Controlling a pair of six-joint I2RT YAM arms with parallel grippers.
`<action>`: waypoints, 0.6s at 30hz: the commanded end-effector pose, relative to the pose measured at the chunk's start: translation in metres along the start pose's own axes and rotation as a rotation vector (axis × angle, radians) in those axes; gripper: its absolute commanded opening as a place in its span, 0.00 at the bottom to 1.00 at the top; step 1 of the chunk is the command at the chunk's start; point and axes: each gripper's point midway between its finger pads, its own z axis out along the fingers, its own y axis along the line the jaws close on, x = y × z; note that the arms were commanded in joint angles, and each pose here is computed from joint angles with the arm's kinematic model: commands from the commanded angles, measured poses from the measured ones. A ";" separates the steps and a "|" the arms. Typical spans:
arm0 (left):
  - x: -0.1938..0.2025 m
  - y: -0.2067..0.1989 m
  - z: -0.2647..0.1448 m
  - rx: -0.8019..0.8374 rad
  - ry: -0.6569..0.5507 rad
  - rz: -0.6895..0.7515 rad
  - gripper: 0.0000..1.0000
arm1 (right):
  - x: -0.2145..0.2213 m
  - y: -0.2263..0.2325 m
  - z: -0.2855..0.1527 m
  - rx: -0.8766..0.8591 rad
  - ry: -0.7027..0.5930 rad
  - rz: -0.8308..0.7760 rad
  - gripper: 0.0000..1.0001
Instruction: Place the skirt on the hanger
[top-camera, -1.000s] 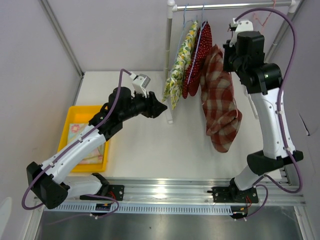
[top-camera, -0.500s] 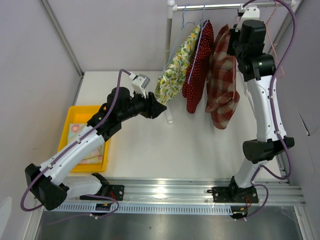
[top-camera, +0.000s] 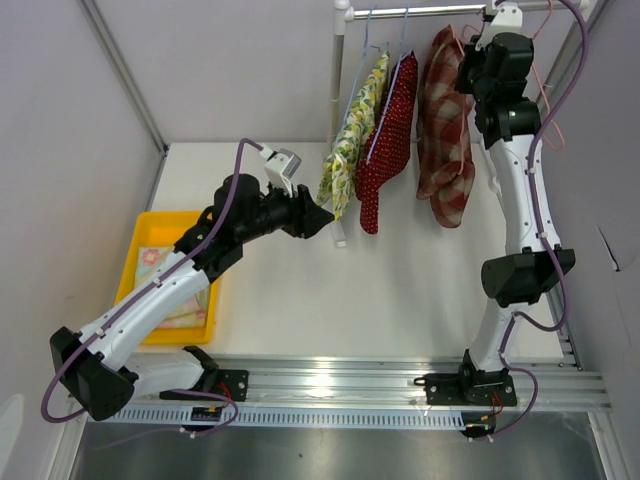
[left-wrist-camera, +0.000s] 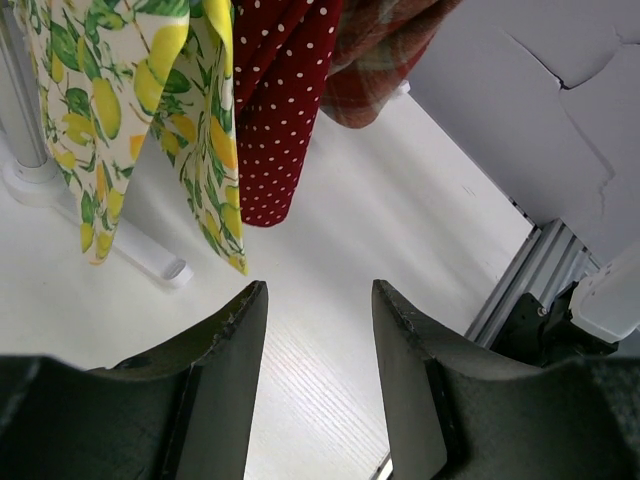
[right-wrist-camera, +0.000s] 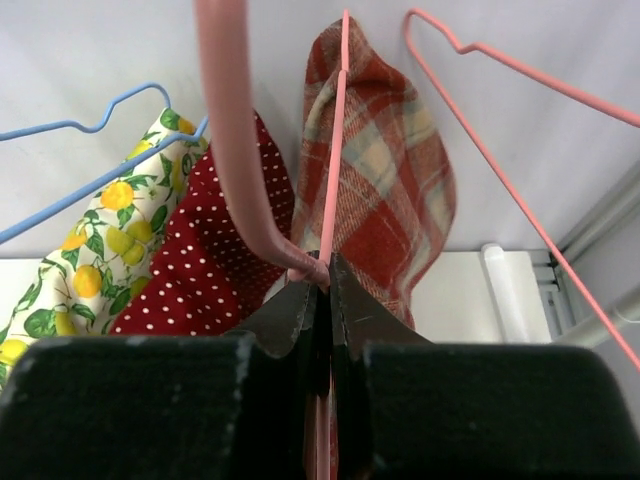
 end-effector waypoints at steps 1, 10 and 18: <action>-0.019 -0.010 -0.006 0.037 -0.053 0.034 0.51 | -0.082 0.011 -0.015 -0.054 -0.266 0.039 0.00; -0.015 -0.010 -0.005 0.049 -0.040 0.038 0.51 | -0.114 0.029 -0.043 -0.068 -0.384 0.046 0.00; -0.017 -0.011 -0.003 0.055 -0.035 0.045 0.52 | -0.104 0.033 -0.017 -0.045 -0.353 0.025 0.00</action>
